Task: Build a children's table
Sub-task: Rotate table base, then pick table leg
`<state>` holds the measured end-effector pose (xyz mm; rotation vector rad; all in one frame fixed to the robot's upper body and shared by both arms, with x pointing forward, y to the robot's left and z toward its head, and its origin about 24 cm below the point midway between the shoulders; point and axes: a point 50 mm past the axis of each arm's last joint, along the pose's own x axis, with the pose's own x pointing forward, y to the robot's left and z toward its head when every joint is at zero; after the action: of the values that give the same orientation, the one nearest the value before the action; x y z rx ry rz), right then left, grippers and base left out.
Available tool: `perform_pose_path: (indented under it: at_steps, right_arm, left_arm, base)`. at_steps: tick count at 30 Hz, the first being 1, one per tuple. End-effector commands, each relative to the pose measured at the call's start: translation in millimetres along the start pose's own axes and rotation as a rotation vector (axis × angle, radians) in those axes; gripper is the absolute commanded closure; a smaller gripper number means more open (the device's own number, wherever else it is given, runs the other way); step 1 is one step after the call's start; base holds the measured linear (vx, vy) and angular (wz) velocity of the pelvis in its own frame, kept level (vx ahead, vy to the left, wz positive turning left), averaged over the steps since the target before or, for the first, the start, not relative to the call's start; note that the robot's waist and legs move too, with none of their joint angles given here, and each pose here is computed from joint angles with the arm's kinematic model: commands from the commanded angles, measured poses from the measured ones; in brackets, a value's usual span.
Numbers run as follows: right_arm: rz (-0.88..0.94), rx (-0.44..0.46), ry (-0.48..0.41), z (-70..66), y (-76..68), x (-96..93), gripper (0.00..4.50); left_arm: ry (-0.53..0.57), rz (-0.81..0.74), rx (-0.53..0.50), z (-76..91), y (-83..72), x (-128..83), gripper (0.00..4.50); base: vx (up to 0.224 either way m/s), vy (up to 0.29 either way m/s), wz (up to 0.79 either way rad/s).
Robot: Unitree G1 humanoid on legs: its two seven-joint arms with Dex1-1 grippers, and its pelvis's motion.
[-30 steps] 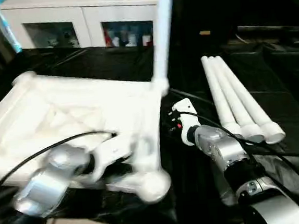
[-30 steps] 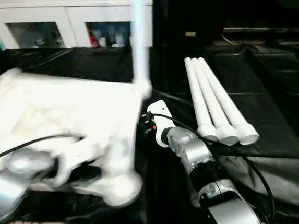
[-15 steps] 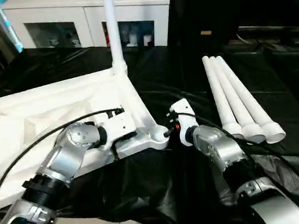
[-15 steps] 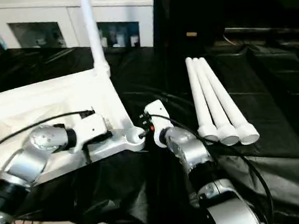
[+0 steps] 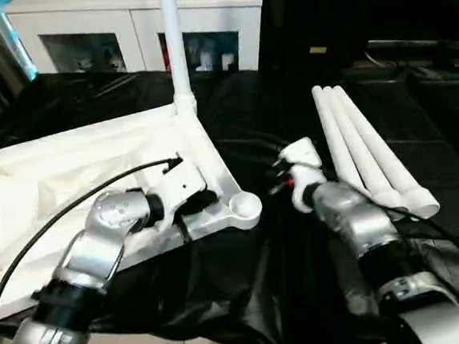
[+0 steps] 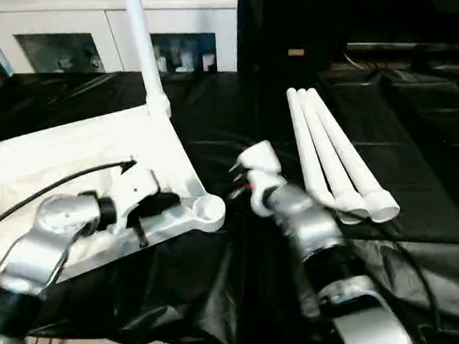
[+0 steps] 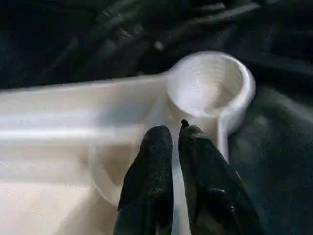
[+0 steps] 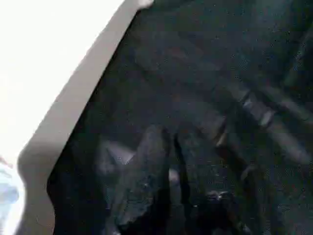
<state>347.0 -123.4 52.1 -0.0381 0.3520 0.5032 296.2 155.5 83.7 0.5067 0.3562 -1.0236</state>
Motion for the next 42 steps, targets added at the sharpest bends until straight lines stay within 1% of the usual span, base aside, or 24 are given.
perform_pose_path:
  at_steps: [1, 2, 3, 4, 6, 7, 8, 9, 10, 11, 13, 15, 17, 18, 19, 21, 22, 23, 25, 26, 27, 34, 35, 42]
  right_arm:
    - [0.0, 0.011, -0.023, 7.8, -2.4, -3.1, 3.72]
    - [-0.008, 0.002, -0.021, 10.3, -4.9, -5.2, 3.67]
    - [-0.073, -0.008, -0.005, 16.8, -15.0, -9.0, 3.51]
    - [-0.073, -0.008, -0.005, 16.8, -15.0, -9.0, 3.38]
    - [-0.142, -0.006, 0.01, 22.3, -24.6, -11.6, 3.29]
    - [-0.142, -0.006, 0.01, 22.3, -24.6, -11.6, 3.23]
    - [-0.219, 0.003, 0.037, 27.2, -34.7, -13.9, 3.16]
    - [-0.258, 0.014, 0.05, 30.8, -40.5, -15.0, 2.95]
    - [-0.269, 0.017, 0.053, 31.8, -42.0, -15.5, 2.95]
    - [-0.283, 0.022, 0.058, 33.3, -44.0, -16.1, 2.79]
    - [-0.36, 0.045, 0.083, 40.6, -55.8, -19.2, 2.72]
    - [-0.386, 0.052, 0.093, 43.3, -59.3, -20.7, 2.42]
    - [-0.406, 0.063, 0.089, 46.8, -63.1, -21.8, 2.42]
    - [-0.43, 0.073, 0.085, 50.0, -67.2, -22.9, 2.2]
    - [-0.451, 0.079, 0.091, 51.4, -71.2, -23.9, 2.2]
    - [-0.485, 0.063, 0.123, 51.0, -75.4, -25.3, 1.95]
    - [-0.52, 0.043, 0.17, 48.7, -79.6, -27.1, 1.88]
    - [-0.527, 0.039, 0.182, 48.2, -80.4, -27.5, 1.85]
    - [-0.528, 0.056, 0.201, 46.2, -80.8, -27.9, 1.84]
    - [-0.528, 0.056, 0.201, 46.2, -80.8, -27.9, 1.84]
    - [-0.533, 0.087, 0.261, 40.3, -82.0, -29.6, 1.84]
    - [-0.515, 0.174, 0.345, 26.5, -82.4, -30.1, 1.84]
    - [-0.487, 0.227, 0.375, 20.1, -80.4, -29.7, 1.84]
    - [-0.471, 0.278, 0.419, 11.7, -78.4, -29.4, 1.84]
  left_arm:
    - [-0.009, -0.003, -0.009, 4.2, 1.2, -7.4, 3.66]
    - [-0.004, -0.006, -0.018, 3.4, -0.4, -11.0, 3.62]
    - [-0.019, 0.021, -0.057, 3.8, -1.4, -13.7, 3.53]
    - [-0.019, 0.021, -0.057, 3.8, -1.4, -13.7, 3.37]
    - [-0.047, 0.046, -0.076, 7.7, -1.1, -12.2, 3.26]
    - [-0.047, 0.046, -0.076, 7.7, -1.1, -12.2, 3.2]
    - [-0.064, 0.05, -0.057, 12.7, -2.3, -10.5, 3.17]
    - [-0.075, 0.055, -0.046, 15.1, -3.0, -8.7, 2.92]
    - [-0.078, 0.056, -0.044, 15.9, -3.3, -8.3, 2.92]
    - [-0.082, 0.058, -0.041, 16.9, -3.8, -7.8, 2.76]
    - [-0.106, 0.059, -0.048, 23.1, -5.7, -4.5, 2.71]
    - [-0.109, 0.057, -0.053, 25.3, -6.9, -4.0, 2.36]
    - [-0.111, 0.057, -0.055, 27.1, -7.4, -3.3, 2.36]
    - [-0.112, 0.056, -0.056, 28.4, -7.7, -2.6, 2.19]
    - [-0.112, 0.052, -0.053, 29.5, -8.2, -1.6, 2.19]
    - [-0.112, 0.05, -0.048, 30.4, -8.8, -0.8, 1.89]
    - [-0.114, 0.045, -0.04, 32.0, -9.7, -0.2, 1.88]
    - [-0.116, 0.043, -0.038, 32.6, -10.0, -0.1, 1.83]
    - [-0.12, 0.048, -0.026, 33.8, -9.6, -0.2, 1.58]
    - [-0.12, 0.048, -0.026, 33.8, -9.6, -0.2, 1.58]
    - [-0.124, 0.026, -0.022, 35.5, -11.3, 0.2, 1.42]
    - [-0.124, -0.001, -0.025, 37.7, -15.8, 1.7, 1.42]
    - [-0.121, -0.013, -0.024, 38.2, -17.0, 2.3, 1.42]
    - [-0.115, -0.023, -0.021, 37.9, -18.1, 2.8, 1.42]
  base:
    - [0.0, 0.0, 0.0]
    - [0.0, 0.0, 0.0]
    - [0.0, 0.0, 0.0]
    - [0.0, 0.0, 0.0]
    - [0.0, 0.0, 0.0]
    - [0.0, 0.0, 0.0]
    - [0.0, 0.0, 0.0]
    - [0.0, 0.0, 0.0]
    - [0.0, 0.0, 0.0]
    - [0.0, 0.0, 0.0]
    - [0.0, 0.0, 0.0]
    - [0.0, 0.0, 0.0]
    - [0.0, 0.0, 0.0]
    - [0.0, 0.0, 0.0]
    - [0.0, 0.0, 0.0]
    - [0.0, 0.0, 0.0]
    - [0.0, 0.0, 0.0]
    - [0.0, 0.0, 0.0]
    - [0.0, 0.0, 0.0]
    - [0.0, 0.0, 0.0]
    - [0.0, 0.0, 0.0]
    - [0.0, 0.0, 0.0]
    - [0.0, 0.0, 0.0]
    - [0.0, 0.0, 0.0]
